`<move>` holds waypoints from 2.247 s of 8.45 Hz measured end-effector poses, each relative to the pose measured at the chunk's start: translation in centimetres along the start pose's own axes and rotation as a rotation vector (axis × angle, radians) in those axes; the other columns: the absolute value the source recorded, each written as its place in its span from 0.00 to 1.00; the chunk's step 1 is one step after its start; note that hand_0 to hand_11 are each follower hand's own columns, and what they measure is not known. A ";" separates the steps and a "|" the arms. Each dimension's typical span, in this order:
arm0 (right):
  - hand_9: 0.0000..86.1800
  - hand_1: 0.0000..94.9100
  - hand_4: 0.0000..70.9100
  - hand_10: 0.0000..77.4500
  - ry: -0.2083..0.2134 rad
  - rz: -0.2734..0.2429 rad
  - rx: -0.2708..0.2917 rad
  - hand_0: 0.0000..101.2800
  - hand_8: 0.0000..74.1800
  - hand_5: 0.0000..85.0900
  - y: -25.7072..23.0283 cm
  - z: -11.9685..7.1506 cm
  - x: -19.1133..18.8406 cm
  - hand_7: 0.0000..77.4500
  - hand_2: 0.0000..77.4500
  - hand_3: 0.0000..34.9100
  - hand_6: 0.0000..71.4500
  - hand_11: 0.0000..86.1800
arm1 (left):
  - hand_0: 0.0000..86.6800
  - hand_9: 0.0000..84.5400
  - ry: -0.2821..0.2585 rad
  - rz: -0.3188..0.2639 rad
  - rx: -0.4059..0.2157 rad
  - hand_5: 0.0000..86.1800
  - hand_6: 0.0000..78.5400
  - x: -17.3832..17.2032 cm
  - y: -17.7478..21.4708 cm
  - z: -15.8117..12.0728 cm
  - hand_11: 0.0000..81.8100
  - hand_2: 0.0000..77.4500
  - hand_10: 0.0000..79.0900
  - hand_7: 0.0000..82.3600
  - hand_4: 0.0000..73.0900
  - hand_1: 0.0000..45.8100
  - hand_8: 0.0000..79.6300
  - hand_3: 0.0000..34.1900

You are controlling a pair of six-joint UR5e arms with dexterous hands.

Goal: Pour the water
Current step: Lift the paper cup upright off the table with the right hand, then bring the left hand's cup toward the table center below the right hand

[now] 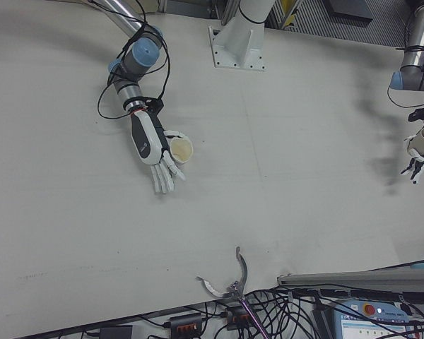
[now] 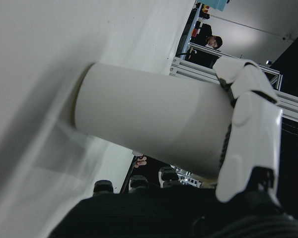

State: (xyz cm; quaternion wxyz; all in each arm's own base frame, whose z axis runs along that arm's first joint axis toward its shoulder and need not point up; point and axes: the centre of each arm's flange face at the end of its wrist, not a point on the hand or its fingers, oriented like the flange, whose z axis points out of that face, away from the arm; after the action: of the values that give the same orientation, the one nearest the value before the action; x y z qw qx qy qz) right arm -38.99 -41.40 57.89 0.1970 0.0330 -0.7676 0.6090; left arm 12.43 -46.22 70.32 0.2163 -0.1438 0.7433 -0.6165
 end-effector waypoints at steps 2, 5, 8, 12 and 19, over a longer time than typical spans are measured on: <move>0.08 0.37 0.00 0.00 -0.006 0.007 -0.003 0.64 0.11 0.15 0.3 0.2 -0.2 0.01 0.37 0.24 0.27 0.01 | 0.93 0.01 -0.001 -0.001 0.004 0.44 0.18 0.0 -0.4 -0.8 0.24 0.61 0.14 0.13 0.83 0.62 0.05 0.00; 0.42 0.36 0.00 0.00 -0.012 0.017 -0.009 0.79 0.35 0.23 0.8 0.3 -0.4 0.46 0.62 0.00 0.50 0.01 | 0.93 0.01 0.000 -0.001 0.007 0.44 0.17 -0.1 -0.9 -1.9 0.24 0.61 0.14 0.12 0.83 0.62 0.05 0.00; 0.41 0.36 0.12 0.00 -0.092 0.066 -0.048 0.80 0.37 0.22 3.6 1.9 -5.4 0.53 0.63 0.00 0.45 0.01 | 0.93 0.01 0.000 -0.001 -0.028 0.44 0.17 0.1 1.5 -1.0 0.22 0.61 0.14 0.12 0.84 0.62 0.05 0.00; 0.39 0.36 0.27 0.00 -0.240 0.089 -0.071 0.79 0.37 0.22 5.1 3.3 -15.0 0.51 0.64 0.00 0.49 0.01 | 0.93 0.01 -0.132 -0.025 -0.152 0.44 0.19 -7.0 14.0 12.3 0.23 0.61 0.14 0.15 0.84 0.62 0.05 0.00; 0.30 0.34 0.38 0.00 -0.249 -0.070 -0.214 0.79 0.29 0.23 14.0 3.2 -18.6 0.53 0.66 0.00 0.54 0.01 | 0.93 0.01 -0.428 -0.101 -0.339 0.44 0.20 -31.2 37.5 26.4 0.24 0.61 0.14 0.15 0.83 0.62 0.06 0.00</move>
State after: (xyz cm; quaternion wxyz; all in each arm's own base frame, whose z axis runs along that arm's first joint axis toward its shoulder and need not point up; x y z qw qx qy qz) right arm -26.79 -44.36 37.99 0.1237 0.1139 -0.8448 0.5079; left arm 54.62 -46.35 34.24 0.3102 -0.3419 0.7651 -0.4489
